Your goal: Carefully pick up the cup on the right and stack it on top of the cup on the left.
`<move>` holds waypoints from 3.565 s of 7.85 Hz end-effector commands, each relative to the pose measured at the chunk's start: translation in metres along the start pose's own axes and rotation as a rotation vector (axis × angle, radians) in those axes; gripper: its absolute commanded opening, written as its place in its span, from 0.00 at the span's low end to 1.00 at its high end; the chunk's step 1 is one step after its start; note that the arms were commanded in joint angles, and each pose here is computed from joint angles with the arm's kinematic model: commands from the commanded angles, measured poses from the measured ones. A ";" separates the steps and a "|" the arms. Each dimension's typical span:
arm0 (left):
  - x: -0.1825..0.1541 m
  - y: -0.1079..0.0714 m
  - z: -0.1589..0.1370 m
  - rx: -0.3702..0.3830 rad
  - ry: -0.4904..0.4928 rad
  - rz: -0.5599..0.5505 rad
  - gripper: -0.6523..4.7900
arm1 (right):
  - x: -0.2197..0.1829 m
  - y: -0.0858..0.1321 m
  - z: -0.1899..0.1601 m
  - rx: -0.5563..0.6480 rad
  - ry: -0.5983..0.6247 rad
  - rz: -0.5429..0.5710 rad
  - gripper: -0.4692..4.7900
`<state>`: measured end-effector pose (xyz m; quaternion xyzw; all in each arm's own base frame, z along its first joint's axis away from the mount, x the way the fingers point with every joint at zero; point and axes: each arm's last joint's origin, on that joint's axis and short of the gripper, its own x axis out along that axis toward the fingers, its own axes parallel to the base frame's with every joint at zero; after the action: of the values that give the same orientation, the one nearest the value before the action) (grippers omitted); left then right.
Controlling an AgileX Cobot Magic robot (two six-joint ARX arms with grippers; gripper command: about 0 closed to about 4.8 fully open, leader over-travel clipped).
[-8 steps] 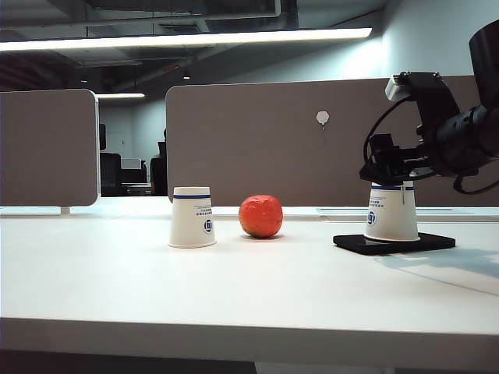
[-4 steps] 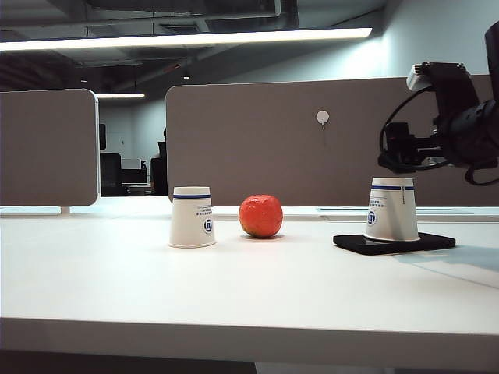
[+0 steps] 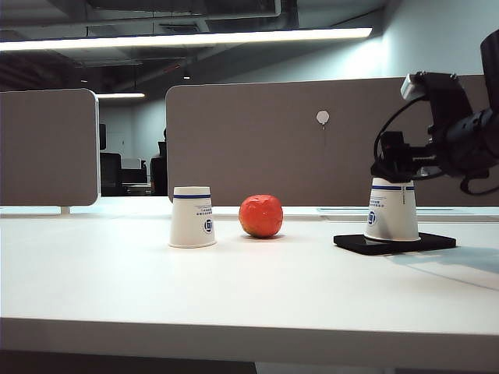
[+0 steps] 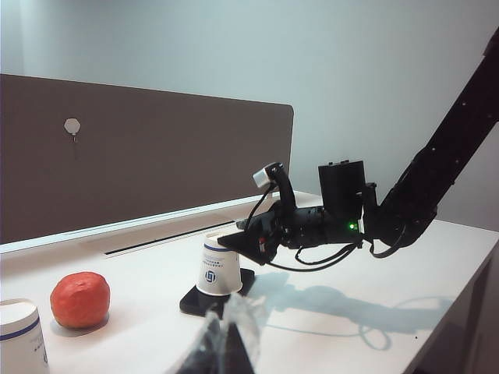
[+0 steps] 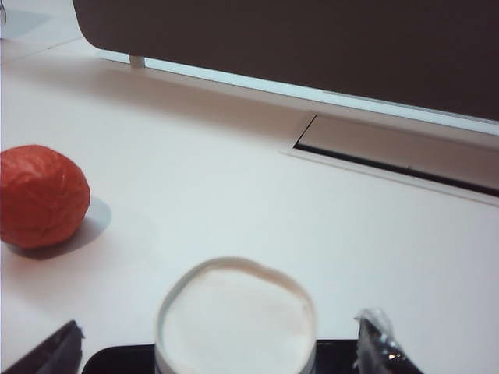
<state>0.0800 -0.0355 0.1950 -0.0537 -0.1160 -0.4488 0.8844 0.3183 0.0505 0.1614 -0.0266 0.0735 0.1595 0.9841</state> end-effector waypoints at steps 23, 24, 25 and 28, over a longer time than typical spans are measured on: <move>0.000 -0.001 0.002 0.013 -0.014 -0.003 0.11 | 0.037 -0.013 -0.011 0.011 0.015 0.008 0.61; 0.000 -0.001 0.002 0.013 -0.015 -0.004 0.11 | 0.036 -0.013 -0.011 0.011 0.015 0.008 0.62; 0.000 -0.001 0.002 0.013 -0.014 -0.004 0.11 | 0.036 -0.013 -0.011 0.011 0.015 0.008 0.62; 0.000 -0.001 0.002 0.012 -0.014 -0.004 0.11 | 0.036 -0.013 -0.011 0.011 0.014 0.017 0.64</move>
<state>0.0800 -0.0355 0.1951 -0.0536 -0.1163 -0.4490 0.8843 0.3545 0.0480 0.1415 -0.0232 0.0918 0.1635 0.9820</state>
